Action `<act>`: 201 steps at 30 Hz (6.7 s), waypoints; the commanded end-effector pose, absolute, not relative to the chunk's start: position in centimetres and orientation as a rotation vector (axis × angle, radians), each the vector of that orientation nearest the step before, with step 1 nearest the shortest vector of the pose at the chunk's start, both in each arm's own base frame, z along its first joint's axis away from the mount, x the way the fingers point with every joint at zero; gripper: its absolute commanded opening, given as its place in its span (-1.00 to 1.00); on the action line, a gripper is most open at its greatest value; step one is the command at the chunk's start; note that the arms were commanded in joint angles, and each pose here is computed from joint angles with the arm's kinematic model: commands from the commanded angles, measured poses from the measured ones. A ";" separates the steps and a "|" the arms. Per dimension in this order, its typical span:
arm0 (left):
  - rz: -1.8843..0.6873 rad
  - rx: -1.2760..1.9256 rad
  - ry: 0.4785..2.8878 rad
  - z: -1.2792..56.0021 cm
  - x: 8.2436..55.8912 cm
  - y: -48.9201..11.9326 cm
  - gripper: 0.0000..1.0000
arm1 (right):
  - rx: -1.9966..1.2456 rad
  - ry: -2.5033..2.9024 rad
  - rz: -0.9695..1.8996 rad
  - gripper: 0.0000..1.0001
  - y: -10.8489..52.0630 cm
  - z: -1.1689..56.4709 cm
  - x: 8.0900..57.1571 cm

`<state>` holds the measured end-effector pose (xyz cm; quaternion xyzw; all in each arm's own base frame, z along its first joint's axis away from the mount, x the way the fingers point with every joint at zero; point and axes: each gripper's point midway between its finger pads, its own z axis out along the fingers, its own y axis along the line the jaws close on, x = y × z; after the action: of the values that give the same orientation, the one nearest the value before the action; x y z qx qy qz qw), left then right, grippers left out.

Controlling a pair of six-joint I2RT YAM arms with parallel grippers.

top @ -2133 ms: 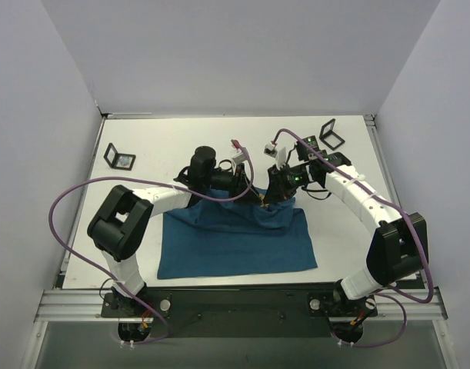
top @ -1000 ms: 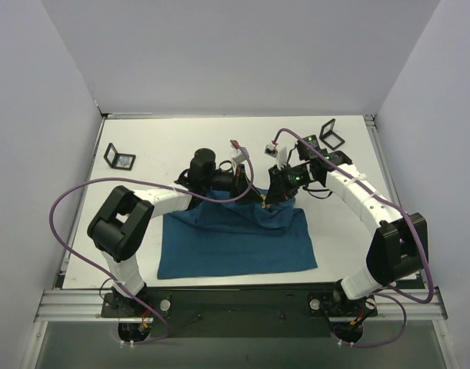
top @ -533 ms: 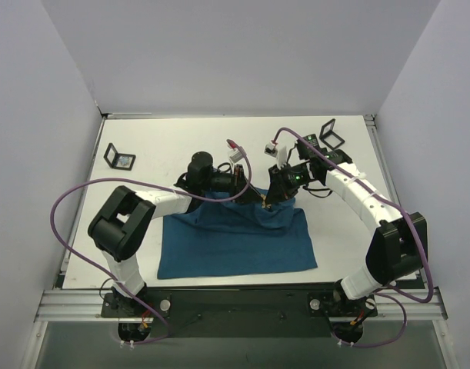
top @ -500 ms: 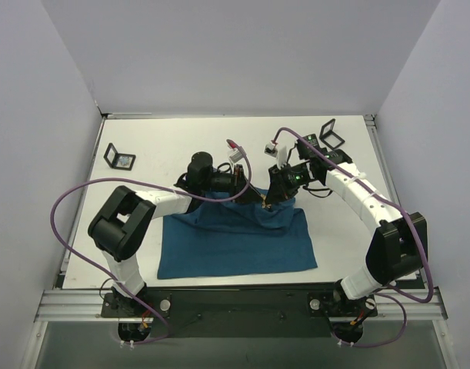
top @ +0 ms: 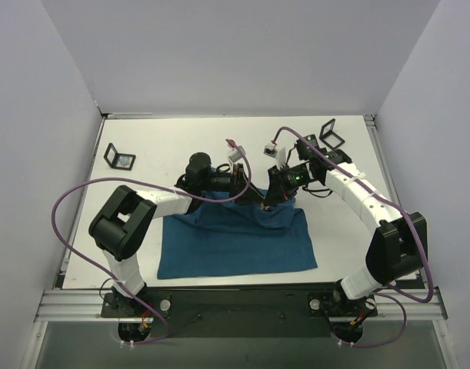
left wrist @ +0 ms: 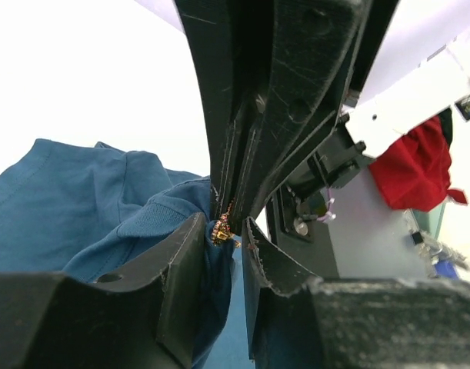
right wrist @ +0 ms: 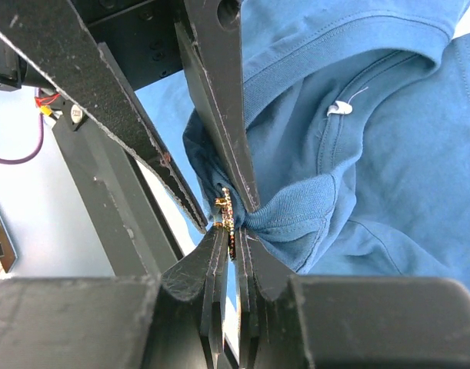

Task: Remove the brooch from the garment
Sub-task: Open the brooch over the flattened clothing, then remove the brooch from the flattened clothing.

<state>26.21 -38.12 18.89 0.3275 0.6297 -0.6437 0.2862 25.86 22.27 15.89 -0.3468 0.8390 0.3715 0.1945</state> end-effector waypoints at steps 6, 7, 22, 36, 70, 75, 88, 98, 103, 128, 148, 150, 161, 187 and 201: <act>-1.707 1.179 1.450 21.9 23.6 -37.6 -0.30 | -0.957 2.270 1.077 -1.00 22.5 17.2 27.8; -1.701 1.186 1.445 22.0 23.6 -37.6 -0.30 | -0.958 2.269 1.085 -1.00 22.5 17.3 27.7; -1.736 1.227 1.384 22.4 23.0 -37.0 -0.35 | -0.979 2.266 1.189 -1.00 22.9 17.7 26.9; -1.729 1.245 1.375 22.0 23.0 -36.8 -0.41 | -0.986 2.266 1.248 -1.00 23.1 18.0 26.4; -1.696 1.190 1.409 22.0 23.0 -38.0 -0.46 | -0.996 2.276 1.277 -1.00 23.4 18.2 26.1; -1.763 1.138 1.419 22.6 22.7 -38.3 -0.45 | -0.994 2.285 1.255 -1.00 23.3 18.0 26.3; -1.832 1.173 1.333 23.9 21.2 -38.0 -0.28 | -0.994 2.294 1.234 -1.00 23.1 17.7 26.5; -1.783 1.168 1.362 23.5 22.9 -36.2 0.02 | -0.931 2.320 1.067 -1.00 21.4 18.4 28.2; -1.622 1.215 1.453 20.4 24.2 -36.2 0.06 | -0.910 2.328 1.021 -1.00 21.1 18.7 28.7; -1.435 1.240 1.584 16.8 25.5 -37.7 -1.00 | -0.916 2.369 0.778 -1.00 21.0 17.6 30.1; -1.426 1.194 1.573 18.3 26.6 -37.1 -1.00 | -0.682 2.385 0.566 -1.00 21.4 17.5 38.7; -1.418 1.187 1.575 18.4 26.8 -37.0 -1.00 | -0.655 2.379 0.600 -1.00 21.6 17.9 39.3; -1.227 0.984 1.668 18.0 31.9 -34.6 -1.00 | -0.637 2.363 0.710 -1.00 20.4 20.3 38.4; -1.539 0.909 1.429 26.2 31.2 -32.0 -0.04 | -0.420 2.177 1.541 -1.00 21.7 22.4 35.6; -1.617 0.862 1.472 25.4 33.1 -34.7 -0.03 | -0.328 1.996 1.722 -1.00 22.7 25.7 36.2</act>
<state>33.41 -33.60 24.30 0.3371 0.6001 -0.6114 0.3904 36.94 22.20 21.05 -0.0987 0.7784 0.5797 0.2199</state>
